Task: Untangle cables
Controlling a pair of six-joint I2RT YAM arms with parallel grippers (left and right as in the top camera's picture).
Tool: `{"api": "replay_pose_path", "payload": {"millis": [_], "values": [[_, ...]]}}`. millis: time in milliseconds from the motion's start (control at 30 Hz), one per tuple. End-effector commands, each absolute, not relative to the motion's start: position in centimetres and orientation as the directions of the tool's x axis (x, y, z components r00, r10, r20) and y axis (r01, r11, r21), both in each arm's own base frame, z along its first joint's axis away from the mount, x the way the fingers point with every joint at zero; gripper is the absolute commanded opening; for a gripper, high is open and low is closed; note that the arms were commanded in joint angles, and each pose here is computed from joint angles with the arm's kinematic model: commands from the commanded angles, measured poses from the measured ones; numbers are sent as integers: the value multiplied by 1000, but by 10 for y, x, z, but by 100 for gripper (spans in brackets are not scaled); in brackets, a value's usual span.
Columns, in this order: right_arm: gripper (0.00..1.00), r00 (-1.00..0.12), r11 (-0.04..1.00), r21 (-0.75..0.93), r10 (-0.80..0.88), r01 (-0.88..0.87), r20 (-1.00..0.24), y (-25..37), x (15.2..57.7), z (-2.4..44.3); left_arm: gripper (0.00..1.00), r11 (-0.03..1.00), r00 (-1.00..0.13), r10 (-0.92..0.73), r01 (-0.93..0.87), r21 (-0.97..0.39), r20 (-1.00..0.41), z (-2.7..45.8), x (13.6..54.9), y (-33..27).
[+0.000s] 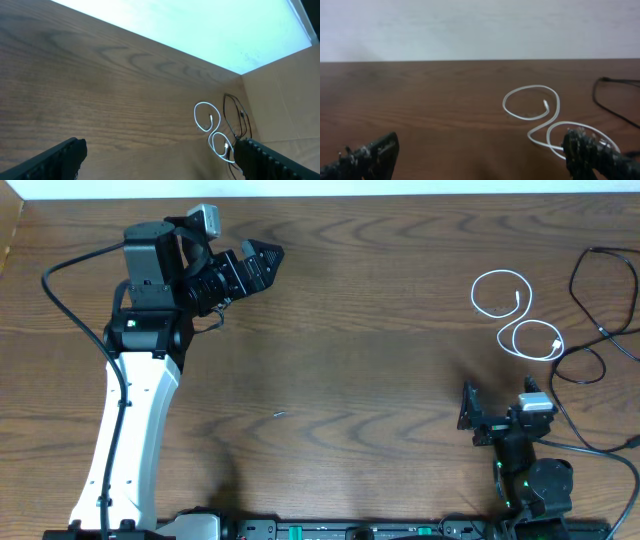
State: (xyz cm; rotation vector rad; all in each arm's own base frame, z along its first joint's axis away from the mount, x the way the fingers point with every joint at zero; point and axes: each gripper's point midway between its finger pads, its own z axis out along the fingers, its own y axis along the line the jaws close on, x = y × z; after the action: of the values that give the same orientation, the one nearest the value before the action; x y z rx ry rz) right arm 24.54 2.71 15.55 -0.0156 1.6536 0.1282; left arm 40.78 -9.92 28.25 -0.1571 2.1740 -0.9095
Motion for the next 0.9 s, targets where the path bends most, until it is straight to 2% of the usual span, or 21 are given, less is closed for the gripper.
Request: {"api": "replay_pose_path", "payload": {"millis": [0,567,667,867], "values": [[99,-81,988,72,62,-136,-995,36,244,157,99,746,-702,-365,171,-643,-611,281,410,-99],[99,-86,988,72,61,-136,-994,36,244,156,99,746,-702,-365,171,-643,-611,281,410,-99],[99,-86,988,72,61,-136,-994,36,244,156,99,788,-696,-348,146,-598,-628,273,411,-90],[99,-86,988,72,61,-136,-994,36,244,156,99,793,-741,-353,87,-603,-571,258,401,-87]]}}
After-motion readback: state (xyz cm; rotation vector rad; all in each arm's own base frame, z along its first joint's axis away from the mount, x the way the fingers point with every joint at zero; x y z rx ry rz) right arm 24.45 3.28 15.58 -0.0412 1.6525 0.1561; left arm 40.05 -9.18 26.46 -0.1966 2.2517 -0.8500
